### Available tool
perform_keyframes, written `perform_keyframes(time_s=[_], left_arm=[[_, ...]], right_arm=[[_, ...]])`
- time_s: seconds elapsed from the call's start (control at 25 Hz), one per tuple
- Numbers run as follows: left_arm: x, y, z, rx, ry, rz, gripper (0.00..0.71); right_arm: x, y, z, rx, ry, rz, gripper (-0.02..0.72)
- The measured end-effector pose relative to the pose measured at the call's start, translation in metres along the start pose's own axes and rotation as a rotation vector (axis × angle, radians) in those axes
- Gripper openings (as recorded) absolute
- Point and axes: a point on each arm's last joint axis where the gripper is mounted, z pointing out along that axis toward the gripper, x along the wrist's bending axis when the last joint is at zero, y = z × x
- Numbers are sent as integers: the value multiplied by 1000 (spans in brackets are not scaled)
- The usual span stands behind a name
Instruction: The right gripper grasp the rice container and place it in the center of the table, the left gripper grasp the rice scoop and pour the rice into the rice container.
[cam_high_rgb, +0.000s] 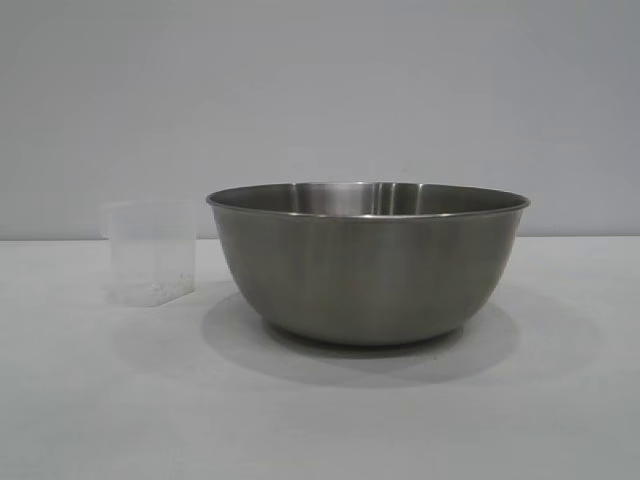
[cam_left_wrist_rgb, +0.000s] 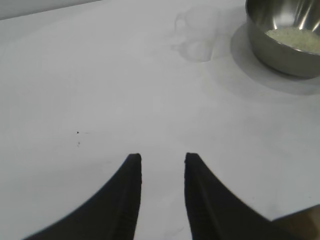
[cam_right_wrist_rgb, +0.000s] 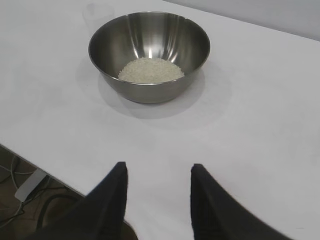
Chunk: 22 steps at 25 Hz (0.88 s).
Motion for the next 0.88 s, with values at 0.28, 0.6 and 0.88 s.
perform_keyframes(time_s=[0.28, 0.6, 0.88], left_arm=[[-2, 0, 0, 9, 197, -118, 156], [-3, 0, 0, 11, 239, -144, 156], [-3, 0, 0, 11, 239, -144, 156]], right_arm=[[2, 3, 5, -7, -286, 174, 249], [2, 3, 6, -8, -348, 211, 249], [2, 3, 6, -8, -348, 211, 249]])
